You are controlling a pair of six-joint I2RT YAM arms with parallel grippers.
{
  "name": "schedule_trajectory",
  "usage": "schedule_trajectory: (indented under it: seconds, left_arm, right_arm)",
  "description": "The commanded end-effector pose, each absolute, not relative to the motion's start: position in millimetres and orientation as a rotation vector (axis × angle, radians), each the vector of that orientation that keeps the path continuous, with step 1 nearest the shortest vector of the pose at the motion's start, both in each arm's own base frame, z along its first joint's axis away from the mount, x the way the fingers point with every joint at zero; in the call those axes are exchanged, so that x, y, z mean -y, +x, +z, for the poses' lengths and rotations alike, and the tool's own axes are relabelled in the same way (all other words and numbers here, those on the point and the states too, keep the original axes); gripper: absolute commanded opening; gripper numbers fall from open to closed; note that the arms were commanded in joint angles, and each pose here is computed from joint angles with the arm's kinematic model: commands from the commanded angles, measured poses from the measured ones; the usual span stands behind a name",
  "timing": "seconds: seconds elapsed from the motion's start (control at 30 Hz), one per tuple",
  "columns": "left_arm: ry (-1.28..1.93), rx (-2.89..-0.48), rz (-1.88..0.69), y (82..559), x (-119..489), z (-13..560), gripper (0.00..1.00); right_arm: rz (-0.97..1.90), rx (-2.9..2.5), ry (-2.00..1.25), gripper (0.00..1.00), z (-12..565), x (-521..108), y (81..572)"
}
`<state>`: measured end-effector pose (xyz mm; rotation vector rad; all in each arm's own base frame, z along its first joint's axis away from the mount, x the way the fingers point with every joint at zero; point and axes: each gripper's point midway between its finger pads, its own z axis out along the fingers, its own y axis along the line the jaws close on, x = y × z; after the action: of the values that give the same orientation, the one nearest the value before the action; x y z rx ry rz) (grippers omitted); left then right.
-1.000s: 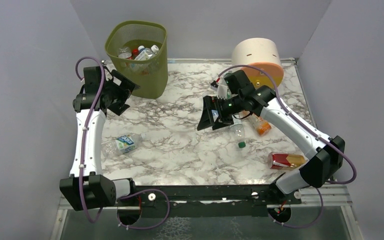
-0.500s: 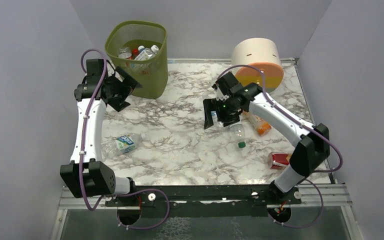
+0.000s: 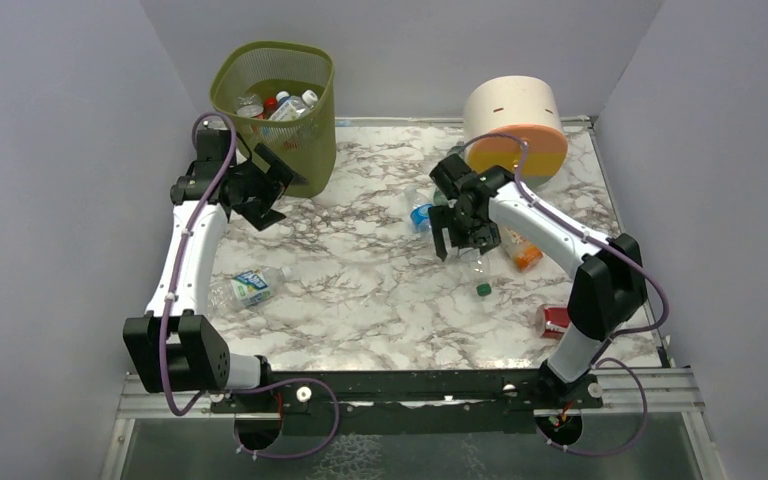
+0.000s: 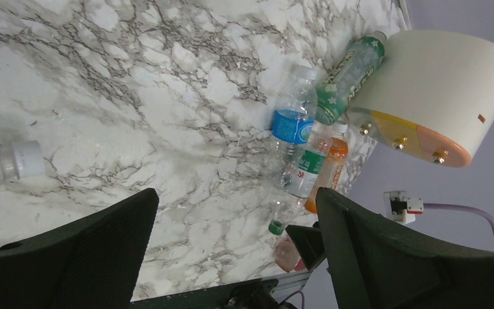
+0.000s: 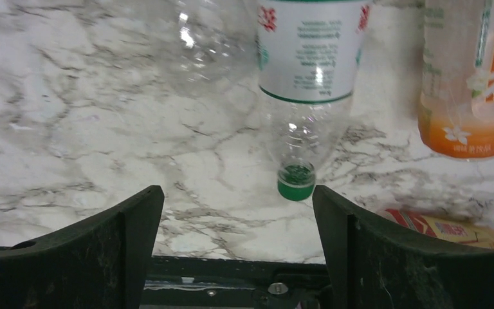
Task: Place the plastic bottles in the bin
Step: Pick up the plastic bottle at the center of the board.
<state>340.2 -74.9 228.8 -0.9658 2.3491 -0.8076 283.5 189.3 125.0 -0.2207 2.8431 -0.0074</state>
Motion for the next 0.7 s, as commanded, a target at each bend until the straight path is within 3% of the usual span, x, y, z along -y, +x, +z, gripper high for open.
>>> schedule_trajectory:
  seconds: [0.0,0.2,0.67]
  left_arm:
    - [-0.873,-2.337,-0.875,349,93,243,0.99]
    - [-0.818,-2.354,-0.871,357,109,248,0.99]
    - [-0.710,-2.405,-0.905,353,150,256,0.99]
  right_arm:
    - [-0.084,-2.850,-0.136,0.88,121,-153,274]
    - [-0.059,-2.875,-0.104,0.80,104,-141,269]
    - [0.004,-2.940,-0.093,0.78,57,-143,283]
